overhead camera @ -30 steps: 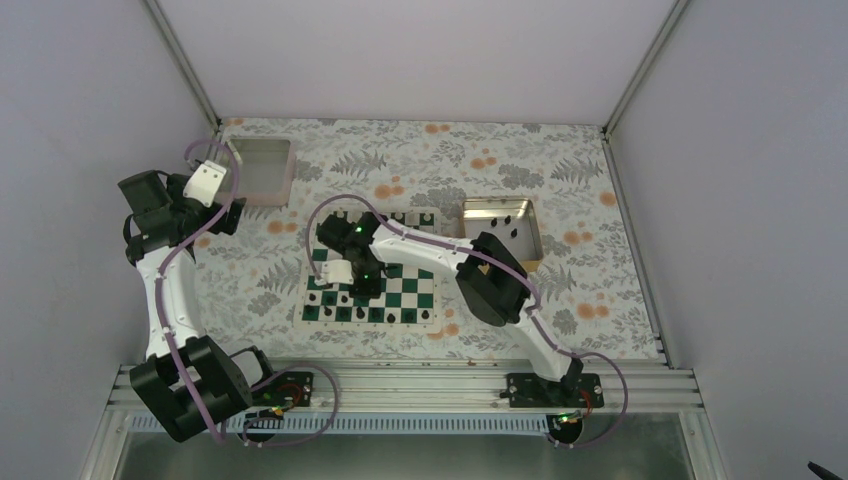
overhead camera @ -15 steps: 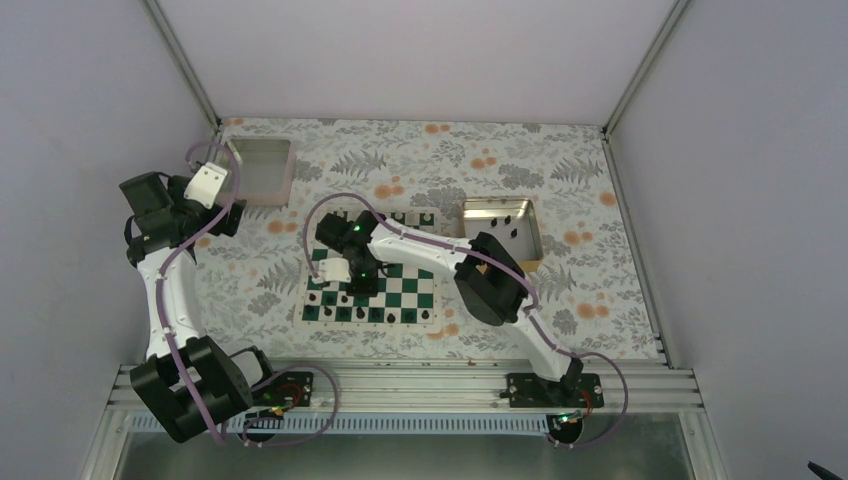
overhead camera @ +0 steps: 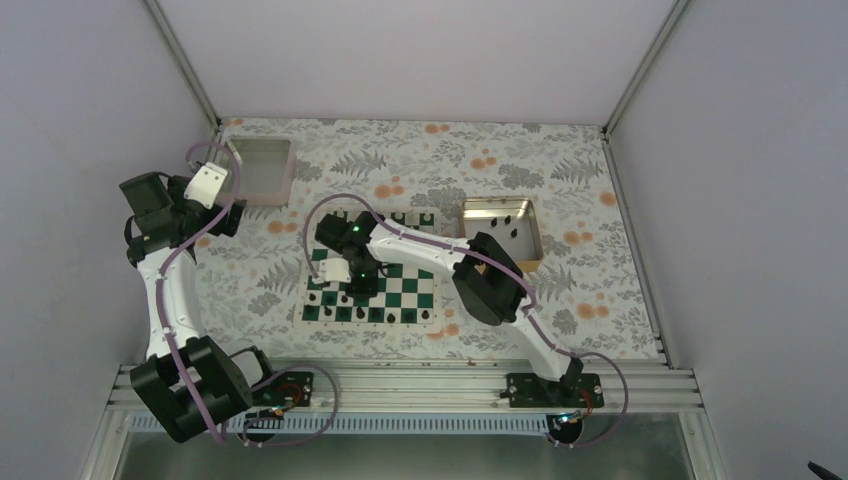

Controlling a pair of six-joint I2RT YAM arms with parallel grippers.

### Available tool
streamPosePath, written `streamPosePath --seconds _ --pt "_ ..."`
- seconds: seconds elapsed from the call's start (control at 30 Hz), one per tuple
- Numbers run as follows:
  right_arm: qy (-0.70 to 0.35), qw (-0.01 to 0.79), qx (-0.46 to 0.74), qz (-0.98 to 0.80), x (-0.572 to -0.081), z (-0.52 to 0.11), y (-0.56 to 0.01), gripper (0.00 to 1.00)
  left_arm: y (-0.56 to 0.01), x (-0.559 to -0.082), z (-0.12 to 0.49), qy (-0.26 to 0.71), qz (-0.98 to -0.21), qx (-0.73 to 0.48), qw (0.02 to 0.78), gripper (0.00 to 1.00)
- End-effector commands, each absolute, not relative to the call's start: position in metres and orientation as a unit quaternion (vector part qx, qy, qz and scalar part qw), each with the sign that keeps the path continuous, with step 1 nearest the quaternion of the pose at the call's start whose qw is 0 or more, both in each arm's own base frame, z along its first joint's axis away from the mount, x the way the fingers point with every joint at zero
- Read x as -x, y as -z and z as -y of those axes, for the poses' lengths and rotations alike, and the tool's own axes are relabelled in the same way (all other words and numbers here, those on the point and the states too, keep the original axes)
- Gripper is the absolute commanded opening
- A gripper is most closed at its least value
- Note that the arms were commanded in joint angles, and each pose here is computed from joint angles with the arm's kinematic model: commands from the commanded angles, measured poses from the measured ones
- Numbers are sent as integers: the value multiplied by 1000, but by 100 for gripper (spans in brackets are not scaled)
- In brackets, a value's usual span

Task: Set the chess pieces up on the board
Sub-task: Place the chess piece on the chessboard, then pick up the chess piece from the storage box.

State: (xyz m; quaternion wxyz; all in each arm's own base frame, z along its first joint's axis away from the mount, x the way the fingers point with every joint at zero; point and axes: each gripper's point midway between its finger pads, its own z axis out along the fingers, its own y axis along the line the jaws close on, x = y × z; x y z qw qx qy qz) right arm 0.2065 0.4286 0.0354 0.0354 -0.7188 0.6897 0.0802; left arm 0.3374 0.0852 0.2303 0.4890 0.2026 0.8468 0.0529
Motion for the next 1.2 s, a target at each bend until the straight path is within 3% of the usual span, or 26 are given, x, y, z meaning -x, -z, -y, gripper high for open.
streamPosePath --seconds 0.0,0.17,0.27,0.5,0.77,1.17 --pt "-83 87 716 -687 -218 -437 -78 37 -235 -336 -87 -64 -841 -208 495 100" --pt "-98 137 696 -698 -235 -423 -137 37 -240 -339 -88 -63 -839 -207 499 100" --pt "-76 169 674 -715 -256 -398 -159 33 -245 -341 -87 -61 -837 -207 502 100" --pt "-24 191 563 -804 -330 -282 -177 29 -252 -341 -86 -59 -834 -205 509 100" --pt "57 159 415 -894 -389 -114 -137 29 -253 -344 -87 -55 -833 -203 512 100" --pt "31 114 386 -915 -411 -92 -71 28 -247 -343 -86 -54 -835 -206 508 100"
